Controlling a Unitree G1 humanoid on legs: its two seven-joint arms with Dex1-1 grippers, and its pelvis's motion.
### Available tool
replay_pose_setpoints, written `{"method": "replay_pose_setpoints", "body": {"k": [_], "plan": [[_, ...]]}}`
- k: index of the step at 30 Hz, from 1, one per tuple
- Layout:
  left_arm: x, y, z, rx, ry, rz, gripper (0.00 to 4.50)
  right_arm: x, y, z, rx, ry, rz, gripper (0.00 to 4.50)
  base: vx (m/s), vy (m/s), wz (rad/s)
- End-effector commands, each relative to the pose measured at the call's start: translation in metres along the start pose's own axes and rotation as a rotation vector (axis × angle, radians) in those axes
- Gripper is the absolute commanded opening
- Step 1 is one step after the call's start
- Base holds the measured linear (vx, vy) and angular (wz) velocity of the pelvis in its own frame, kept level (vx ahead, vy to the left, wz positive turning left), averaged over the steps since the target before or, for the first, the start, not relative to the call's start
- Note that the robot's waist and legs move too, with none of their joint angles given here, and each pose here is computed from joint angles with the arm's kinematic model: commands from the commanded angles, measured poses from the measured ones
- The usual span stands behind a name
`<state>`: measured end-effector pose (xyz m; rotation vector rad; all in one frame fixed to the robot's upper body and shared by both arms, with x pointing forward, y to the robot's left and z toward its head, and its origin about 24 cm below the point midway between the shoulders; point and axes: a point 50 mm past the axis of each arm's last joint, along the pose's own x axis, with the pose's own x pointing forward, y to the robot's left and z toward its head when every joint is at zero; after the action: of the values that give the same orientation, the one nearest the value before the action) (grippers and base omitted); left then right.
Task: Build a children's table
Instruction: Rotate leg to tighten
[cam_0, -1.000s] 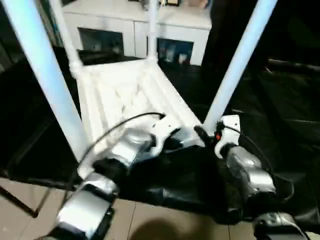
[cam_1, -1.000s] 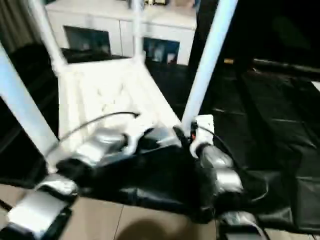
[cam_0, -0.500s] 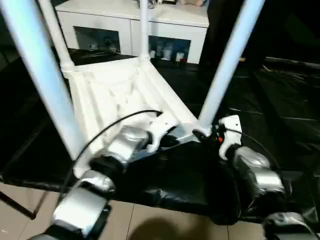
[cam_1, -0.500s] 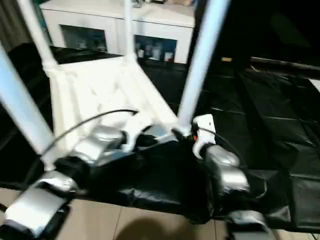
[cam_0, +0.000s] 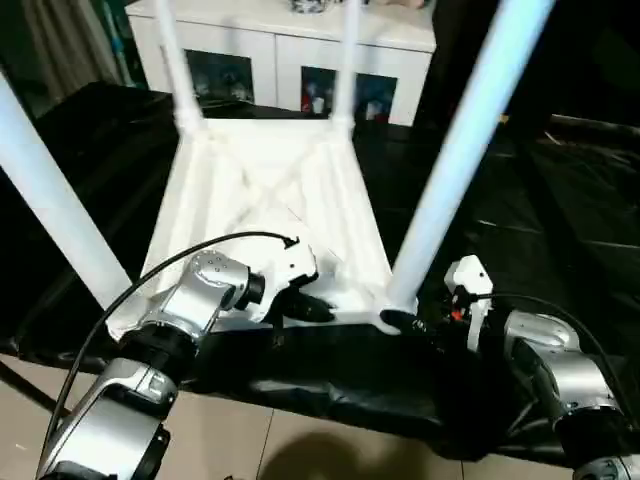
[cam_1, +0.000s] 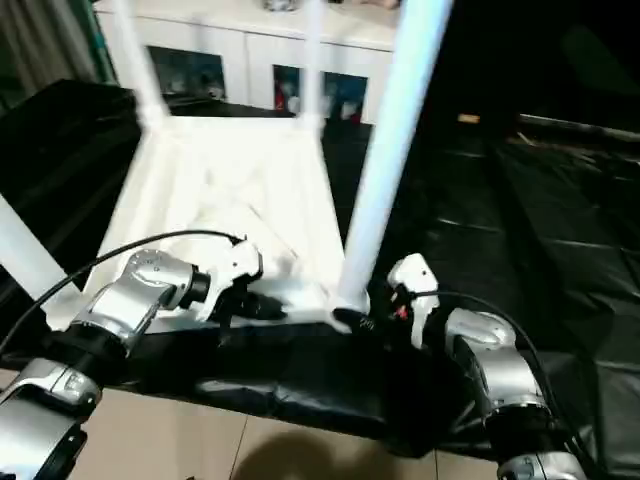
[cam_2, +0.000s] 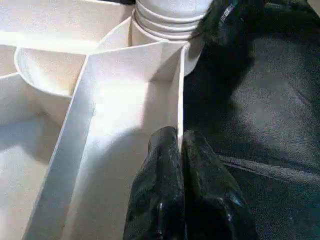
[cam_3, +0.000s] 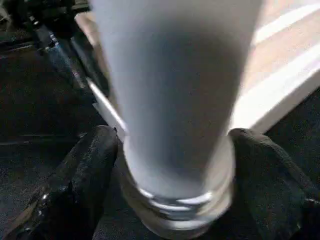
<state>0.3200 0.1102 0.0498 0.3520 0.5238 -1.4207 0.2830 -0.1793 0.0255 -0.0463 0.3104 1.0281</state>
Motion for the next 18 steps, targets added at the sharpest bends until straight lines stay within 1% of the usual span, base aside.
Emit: {"method": "replay_pose_setpoints", "body": {"k": [1,5,6,7,10,11,18], "plan": [[0.0074,-0.0074,-0.0036,-0.034,-0.041,-0.057,0.0,0.0018,0.0008,0.0015,-0.006,0.014,0.027,3.57,0.0,0.0,0.0],[0.0065,-0.0089,-0.0055,-0.039,-0.039,-0.063,0.0,0.0045,0.0014,0.0023,0.02,0.009,0.053,3.27,0.0,0.0,0.0],[0.0062,-0.0091,-0.0058,-0.04,-0.039,-0.063,0.0,0.0048,0.0017,0.0022,0.021,0.009,0.056,3.27,0.0,0.0,0.0],[0.0059,-0.0094,-0.006,-0.04,-0.039,-0.064,0.0,0.0048,0.0015,0.0024,0.021,0.009,0.056,3.07,0.0,0.0,0.0],[0.0056,-0.0099,-0.006,-0.043,-0.038,-0.065,0.0,0.0044,0.001,0.0026,0.02,0.009,0.059,2.95,0.0,0.0,0.0],[0.0056,-0.01,-0.0059,-0.043,-0.037,-0.065,0.0,0.0044,0.001,0.0023,0.018,0.012,0.062,2.8,0.0,0.0,0.0],[0.0072,-0.0094,-0.0068,-0.053,-0.035,-0.043,0.0,0.0056,-0.0016,0.001,0.023,0.006,0.01,2.72,0.0,0.0,0.0]]}}
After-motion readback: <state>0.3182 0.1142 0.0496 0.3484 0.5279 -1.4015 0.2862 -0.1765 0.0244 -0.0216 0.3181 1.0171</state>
